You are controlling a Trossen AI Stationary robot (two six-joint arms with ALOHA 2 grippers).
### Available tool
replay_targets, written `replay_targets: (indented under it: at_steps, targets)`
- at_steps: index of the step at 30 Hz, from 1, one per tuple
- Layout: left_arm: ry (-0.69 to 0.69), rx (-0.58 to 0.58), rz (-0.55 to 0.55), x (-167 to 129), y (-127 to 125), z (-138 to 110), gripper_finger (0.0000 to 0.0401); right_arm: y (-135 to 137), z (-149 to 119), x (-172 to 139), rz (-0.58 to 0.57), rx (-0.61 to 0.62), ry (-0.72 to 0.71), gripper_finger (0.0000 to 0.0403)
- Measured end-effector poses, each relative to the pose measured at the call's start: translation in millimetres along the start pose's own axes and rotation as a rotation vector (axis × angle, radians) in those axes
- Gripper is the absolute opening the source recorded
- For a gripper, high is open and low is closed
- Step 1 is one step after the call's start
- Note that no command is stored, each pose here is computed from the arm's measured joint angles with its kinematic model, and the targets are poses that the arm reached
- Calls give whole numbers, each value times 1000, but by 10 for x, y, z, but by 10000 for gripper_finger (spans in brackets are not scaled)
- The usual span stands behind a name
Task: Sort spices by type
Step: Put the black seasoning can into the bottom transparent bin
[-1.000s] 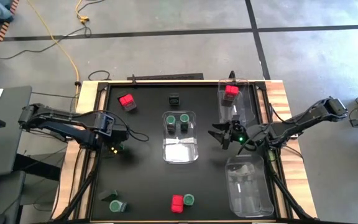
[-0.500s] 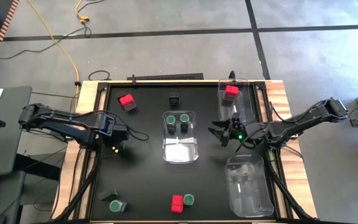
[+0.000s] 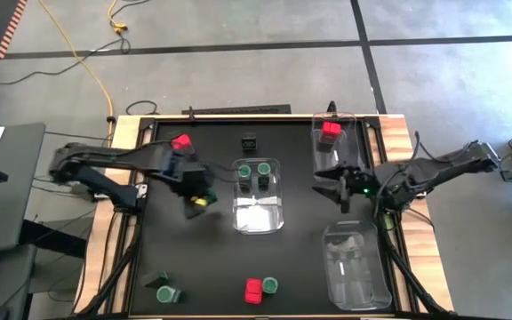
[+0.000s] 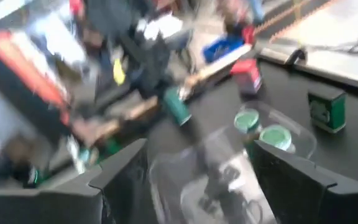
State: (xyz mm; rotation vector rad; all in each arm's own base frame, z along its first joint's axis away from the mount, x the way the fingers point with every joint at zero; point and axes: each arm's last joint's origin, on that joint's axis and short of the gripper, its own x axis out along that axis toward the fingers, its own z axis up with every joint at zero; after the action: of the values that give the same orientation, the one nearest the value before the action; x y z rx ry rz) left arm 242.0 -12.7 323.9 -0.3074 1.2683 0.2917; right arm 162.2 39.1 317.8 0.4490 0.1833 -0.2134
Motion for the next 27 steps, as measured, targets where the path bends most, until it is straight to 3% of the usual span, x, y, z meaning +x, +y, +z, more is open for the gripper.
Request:
replay_targets:
  at_steps: [7, 14, 18, 27]
  targets:
    - [-52, -9, -9, 10, -402, 888, 120, 279, 107, -97, -13, -183, 246, 292]
    - [-91, 15, -61, 127, -725, 1470, 120, 405, -140, 73, -13, -317, 414, 291]
    - [-67, 34, -62, 286, -883, 1581, 120, 466, -245, 278, -26, -421, 428, 291]
    - [-13, 47, -86, 452, -1024, 1519, 123, 485, -317, 849, -45, -472, 345, 291]
